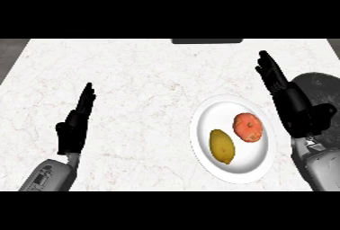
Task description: Pick the squash from the plate and place it in the pan
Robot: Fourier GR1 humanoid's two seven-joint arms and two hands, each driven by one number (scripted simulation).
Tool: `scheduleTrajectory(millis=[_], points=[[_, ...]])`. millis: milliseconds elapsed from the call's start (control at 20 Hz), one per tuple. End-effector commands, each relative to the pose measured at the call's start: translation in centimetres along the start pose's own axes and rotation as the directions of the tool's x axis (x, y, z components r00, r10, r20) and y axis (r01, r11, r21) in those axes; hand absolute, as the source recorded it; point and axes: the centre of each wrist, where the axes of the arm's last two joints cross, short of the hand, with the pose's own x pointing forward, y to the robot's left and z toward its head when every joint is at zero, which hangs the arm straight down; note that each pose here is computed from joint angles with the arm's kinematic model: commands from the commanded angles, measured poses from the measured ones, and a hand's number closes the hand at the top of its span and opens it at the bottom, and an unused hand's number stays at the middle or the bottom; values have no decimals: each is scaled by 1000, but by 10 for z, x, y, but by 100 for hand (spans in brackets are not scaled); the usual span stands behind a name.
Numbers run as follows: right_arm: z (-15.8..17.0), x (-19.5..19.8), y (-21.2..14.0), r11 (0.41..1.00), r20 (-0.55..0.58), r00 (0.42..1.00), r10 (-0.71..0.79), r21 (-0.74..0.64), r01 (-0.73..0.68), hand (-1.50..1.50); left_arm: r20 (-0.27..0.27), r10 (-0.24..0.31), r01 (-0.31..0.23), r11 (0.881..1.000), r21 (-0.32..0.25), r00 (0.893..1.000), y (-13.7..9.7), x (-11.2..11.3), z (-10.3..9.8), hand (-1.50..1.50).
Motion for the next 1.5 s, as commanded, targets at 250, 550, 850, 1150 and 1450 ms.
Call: scheduleTrajectory(millis=[250, 550, 850, 1150, 1450], points=[[-36, 40, -4, 818, 213, 879, -426, 506, 274, 150, 18, 117, -117, 993, -4, 993, 13, 36, -20, 0], [8, -17, -136, 902, 306, 952, 10, 409, -141, -150, -77, 175, -176, 984, -4, 982, 26, 55, -15, 0], [2, -24, -188, 850, 386, 902, 195, 392, -351, -150, -86, 190, -192, 981, -14, 978, 29, 61, -15, 0], [-39, 19, -183, 752, 457, 841, 289, 436, -495, -150, -68, 189, -191, 982, -17, 980, 40, 61, -15, 0], [-63, 50, -135, 514, 521, 693, 498, 466, -720, -150, -71, 177, -179, 984, -25, 982, 38, 67, -7, 0]])
